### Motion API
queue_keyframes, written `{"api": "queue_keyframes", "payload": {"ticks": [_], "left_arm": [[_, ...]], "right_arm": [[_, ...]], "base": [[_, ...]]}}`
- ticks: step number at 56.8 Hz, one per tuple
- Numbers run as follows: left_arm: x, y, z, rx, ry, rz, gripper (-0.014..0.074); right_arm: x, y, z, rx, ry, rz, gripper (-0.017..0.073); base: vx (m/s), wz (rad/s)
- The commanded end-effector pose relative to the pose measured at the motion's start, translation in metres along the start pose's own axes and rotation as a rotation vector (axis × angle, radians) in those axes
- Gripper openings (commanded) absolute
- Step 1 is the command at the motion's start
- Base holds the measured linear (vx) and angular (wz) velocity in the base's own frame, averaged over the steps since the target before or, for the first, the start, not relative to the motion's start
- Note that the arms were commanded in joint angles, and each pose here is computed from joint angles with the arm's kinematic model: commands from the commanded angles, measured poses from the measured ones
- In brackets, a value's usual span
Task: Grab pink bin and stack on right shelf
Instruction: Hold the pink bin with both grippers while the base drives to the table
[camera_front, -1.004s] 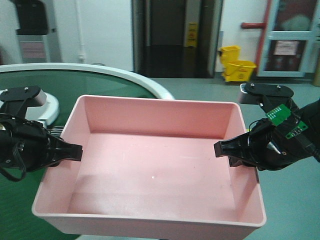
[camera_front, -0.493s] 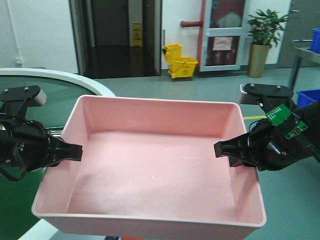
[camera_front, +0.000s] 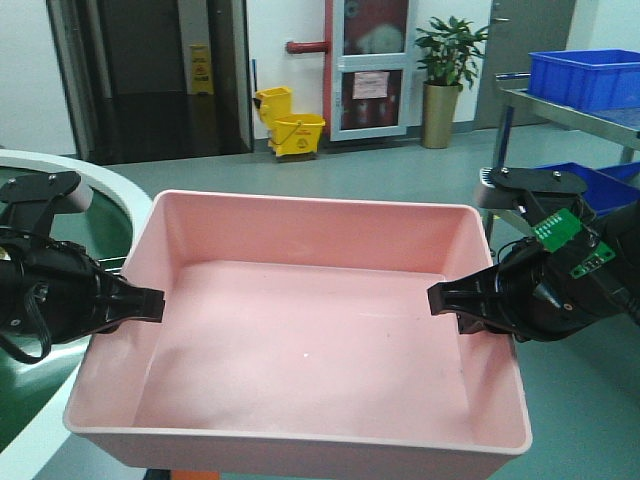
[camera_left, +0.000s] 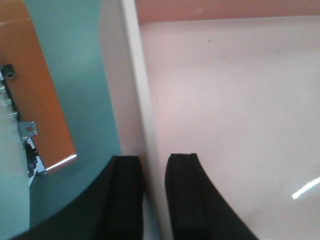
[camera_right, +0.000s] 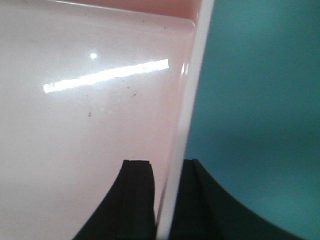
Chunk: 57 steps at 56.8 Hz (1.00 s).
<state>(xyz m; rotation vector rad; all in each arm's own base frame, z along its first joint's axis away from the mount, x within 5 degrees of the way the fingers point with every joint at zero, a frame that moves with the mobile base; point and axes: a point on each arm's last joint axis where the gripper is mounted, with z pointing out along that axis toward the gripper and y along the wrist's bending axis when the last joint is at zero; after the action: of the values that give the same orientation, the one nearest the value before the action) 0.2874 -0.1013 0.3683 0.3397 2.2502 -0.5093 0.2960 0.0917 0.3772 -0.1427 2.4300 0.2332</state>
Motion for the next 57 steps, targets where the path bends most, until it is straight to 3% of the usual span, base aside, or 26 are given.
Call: {"api": "queue_keyframes", "payload": {"ticks": [1,57], "left_arm": [[-0.0153,-0.0102,-0.0219,0.028,-0.121,0.01,-0.0001],[-0.0153,-0.0102,-0.0219,0.028,-0.12,0.01,-0.0001]], "right_arm": [[-0.0151,-0.0001,-0.024,-0.013,-0.157,-0.029,-0.0008],[-0.0151,-0.0001,-0.024,-0.013,-0.157,-0.029,-0.0008]], "base": [[0.07,-0.27],[0.21,-0.36]]}}
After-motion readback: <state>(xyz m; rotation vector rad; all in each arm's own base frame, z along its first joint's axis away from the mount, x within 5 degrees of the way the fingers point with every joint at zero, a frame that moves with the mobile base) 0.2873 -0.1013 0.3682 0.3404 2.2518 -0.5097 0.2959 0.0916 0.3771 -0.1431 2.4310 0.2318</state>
